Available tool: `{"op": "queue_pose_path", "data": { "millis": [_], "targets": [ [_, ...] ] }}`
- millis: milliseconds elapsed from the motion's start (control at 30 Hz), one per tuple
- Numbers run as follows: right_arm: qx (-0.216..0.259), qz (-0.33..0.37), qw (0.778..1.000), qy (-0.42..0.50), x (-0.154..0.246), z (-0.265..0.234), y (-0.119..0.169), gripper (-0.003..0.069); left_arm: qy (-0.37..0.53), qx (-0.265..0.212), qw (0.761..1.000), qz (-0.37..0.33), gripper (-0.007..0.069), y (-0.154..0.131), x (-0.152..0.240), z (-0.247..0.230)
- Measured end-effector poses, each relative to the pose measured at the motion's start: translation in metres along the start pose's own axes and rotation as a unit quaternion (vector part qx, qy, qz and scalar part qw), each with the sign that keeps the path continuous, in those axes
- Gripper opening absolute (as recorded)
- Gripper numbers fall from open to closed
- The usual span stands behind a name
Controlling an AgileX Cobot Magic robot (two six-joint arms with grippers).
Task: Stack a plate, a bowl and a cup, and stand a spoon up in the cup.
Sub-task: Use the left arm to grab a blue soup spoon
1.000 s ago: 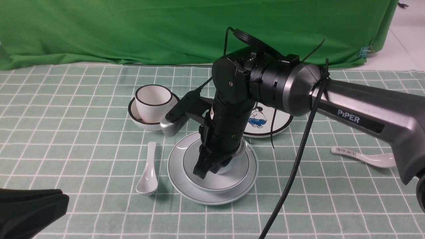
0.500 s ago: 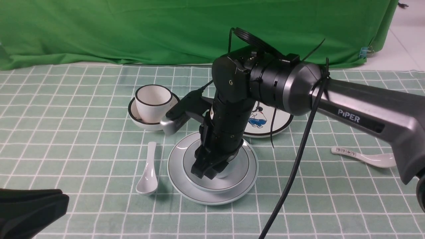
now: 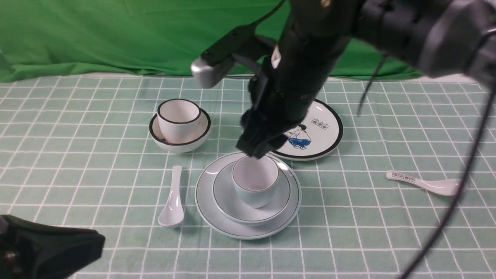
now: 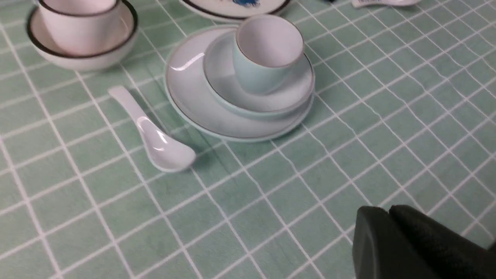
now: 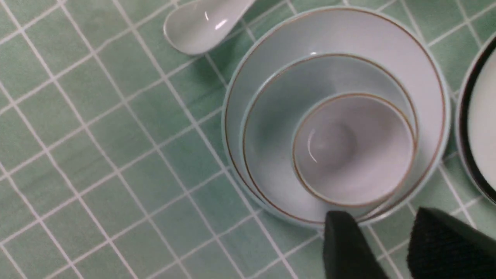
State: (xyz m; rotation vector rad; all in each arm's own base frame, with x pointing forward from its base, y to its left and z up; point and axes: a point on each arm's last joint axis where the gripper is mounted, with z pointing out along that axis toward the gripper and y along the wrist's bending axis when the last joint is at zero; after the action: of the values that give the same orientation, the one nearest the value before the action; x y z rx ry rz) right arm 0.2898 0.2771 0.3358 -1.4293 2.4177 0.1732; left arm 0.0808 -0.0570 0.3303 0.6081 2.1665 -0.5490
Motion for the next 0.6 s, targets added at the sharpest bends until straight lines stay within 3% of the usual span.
{"op": "queue_pose_path", "data": {
  "millis": [100,233,267,333,600],
  "targets": [
    [0.027,0.016,0.999,0.026,0.028,-0.013,0.003,0.0150,0.004,0.032,0.999,-0.027,0.0017,-0.001,-0.005,0.008],
    [0.048,0.031,0.997,0.051,0.066,-0.026,0.011,0.0123,0.022,0.080,0.996,-0.025,0.0010,-0.002,-0.010,0.021],
    [0.050,0.038,0.996,0.058,0.087,-0.031,0.017,0.0123,0.033,0.123,0.991,-0.029,0.0005,-0.003,-0.013,0.031],
    [0.054,0.042,0.997,0.048,0.107,-0.039,0.024,0.0123,0.039,0.157,0.986,-0.045,0.0003,-0.003,-0.019,0.043],
    [0.075,0.061,0.995,-0.035,0.171,-0.088,0.046,0.0124,0.103,0.059,0.992,-0.033,0.0000,0.025,-0.039,0.101]
  ]
}}
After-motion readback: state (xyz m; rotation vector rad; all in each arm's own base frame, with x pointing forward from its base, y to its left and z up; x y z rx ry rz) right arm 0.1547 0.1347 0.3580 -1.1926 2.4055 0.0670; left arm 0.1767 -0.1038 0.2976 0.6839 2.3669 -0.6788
